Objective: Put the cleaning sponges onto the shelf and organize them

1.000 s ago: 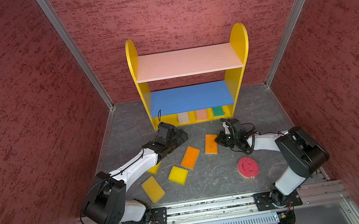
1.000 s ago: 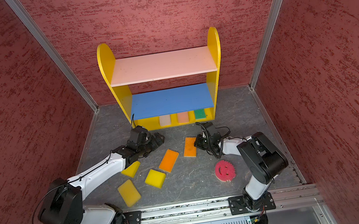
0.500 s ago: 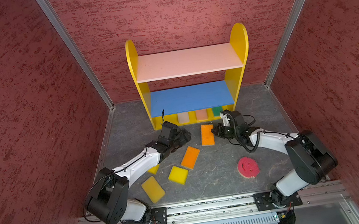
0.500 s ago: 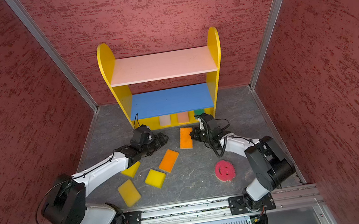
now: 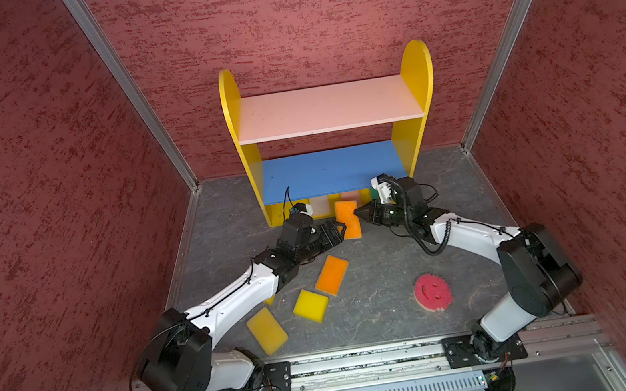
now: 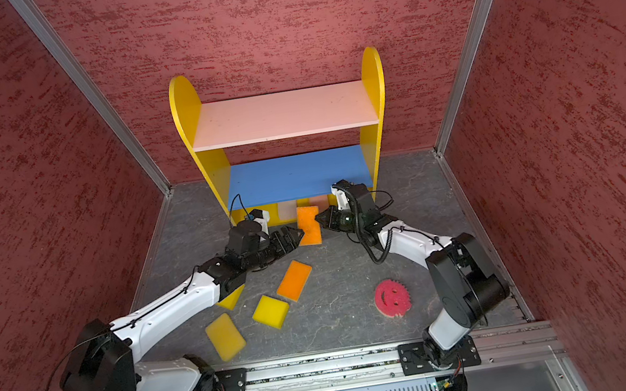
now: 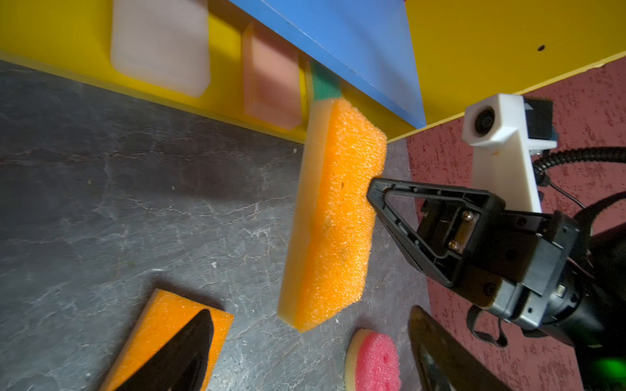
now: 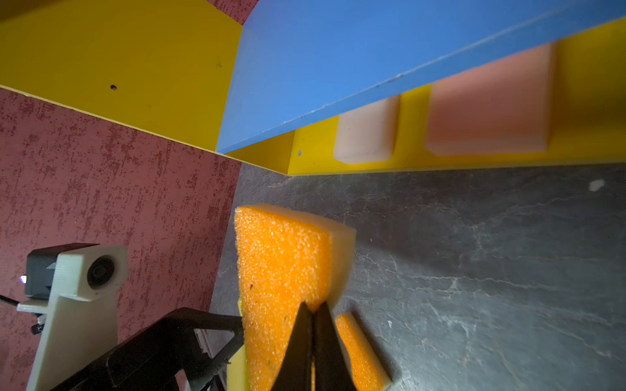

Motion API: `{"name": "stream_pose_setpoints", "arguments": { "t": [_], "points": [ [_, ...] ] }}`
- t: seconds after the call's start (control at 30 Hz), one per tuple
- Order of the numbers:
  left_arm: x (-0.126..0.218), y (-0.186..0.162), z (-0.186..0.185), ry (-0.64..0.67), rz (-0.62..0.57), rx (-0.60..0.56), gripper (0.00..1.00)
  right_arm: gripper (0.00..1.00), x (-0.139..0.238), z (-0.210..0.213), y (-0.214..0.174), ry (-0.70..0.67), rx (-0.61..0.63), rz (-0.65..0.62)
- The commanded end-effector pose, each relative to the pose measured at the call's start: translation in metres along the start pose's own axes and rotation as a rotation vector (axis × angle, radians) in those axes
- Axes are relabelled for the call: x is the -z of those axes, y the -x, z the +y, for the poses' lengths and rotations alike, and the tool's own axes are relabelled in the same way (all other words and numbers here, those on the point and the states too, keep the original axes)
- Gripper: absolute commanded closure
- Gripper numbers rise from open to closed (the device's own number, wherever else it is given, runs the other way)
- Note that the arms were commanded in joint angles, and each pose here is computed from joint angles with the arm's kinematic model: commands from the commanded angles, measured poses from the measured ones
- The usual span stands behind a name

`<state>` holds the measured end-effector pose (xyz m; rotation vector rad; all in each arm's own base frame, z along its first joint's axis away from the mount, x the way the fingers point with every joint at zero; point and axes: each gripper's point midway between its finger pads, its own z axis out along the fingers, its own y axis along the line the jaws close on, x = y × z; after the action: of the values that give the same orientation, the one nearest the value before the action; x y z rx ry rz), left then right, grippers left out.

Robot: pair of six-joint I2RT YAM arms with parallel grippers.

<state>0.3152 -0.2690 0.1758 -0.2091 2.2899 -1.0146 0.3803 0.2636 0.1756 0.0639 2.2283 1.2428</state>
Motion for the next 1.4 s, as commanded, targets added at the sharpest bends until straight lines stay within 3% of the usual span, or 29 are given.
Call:
{"name": "stream_pose_setpoints", "arguments": {
  "t": [0.0,0.3,0.37,0.57,0.7,0.73,0.8,0.9,0.97,1.1,1.37],
  "points": [
    [0.0,0.006,-0.02,-0.059,-0.009,-0.042,0.13,1.0,0.004,0.023,0.009,0.068,0.032,-0.008],
    [-0.004,0.001,-0.039,-0.109,0.016,-0.071,0.22,1.0,0.018,0.035,0.009,0.09,0.047,-0.022],
    [-0.006,0.0,-0.043,-0.118,0.024,-0.072,0.29,1.0,0.019,0.037,0.01,0.091,0.044,-0.026],
    [-0.008,0.004,-0.057,-0.144,0.019,-0.082,0.58,1.0,0.02,0.047,0.011,0.143,0.026,-0.031],
    [0.0,0.016,-0.06,-0.133,-0.022,-0.084,0.96,1.0,0.018,0.051,0.01,0.161,0.017,-0.038],
    [0.002,0.017,-0.06,-0.133,-0.029,-0.086,1.0,1.0,0.017,0.052,0.011,0.164,0.013,-0.041],
    [0.007,0.021,-0.061,-0.138,-0.045,-0.086,1.0,1.0,0.016,0.055,0.011,0.179,0.007,-0.046],
    [0.013,0.026,-0.059,-0.141,-0.058,-0.085,1.0,0.6,0.017,0.059,0.011,0.22,-0.022,-0.064],
    [0.02,0.03,-0.055,-0.138,-0.072,-0.083,1.0,0.5,0.016,0.058,0.011,0.231,-0.041,-0.074],
    [0.036,0.047,-0.041,-0.147,-0.118,-0.046,1.0,0.47,0.008,0.059,0.009,0.249,-0.075,-0.072],
    [0.057,0.071,-0.023,-0.18,-0.161,0.01,1.0,0.42,-0.018,0.098,-0.003,0.312,-0.029,-0.026]
  ]
}}
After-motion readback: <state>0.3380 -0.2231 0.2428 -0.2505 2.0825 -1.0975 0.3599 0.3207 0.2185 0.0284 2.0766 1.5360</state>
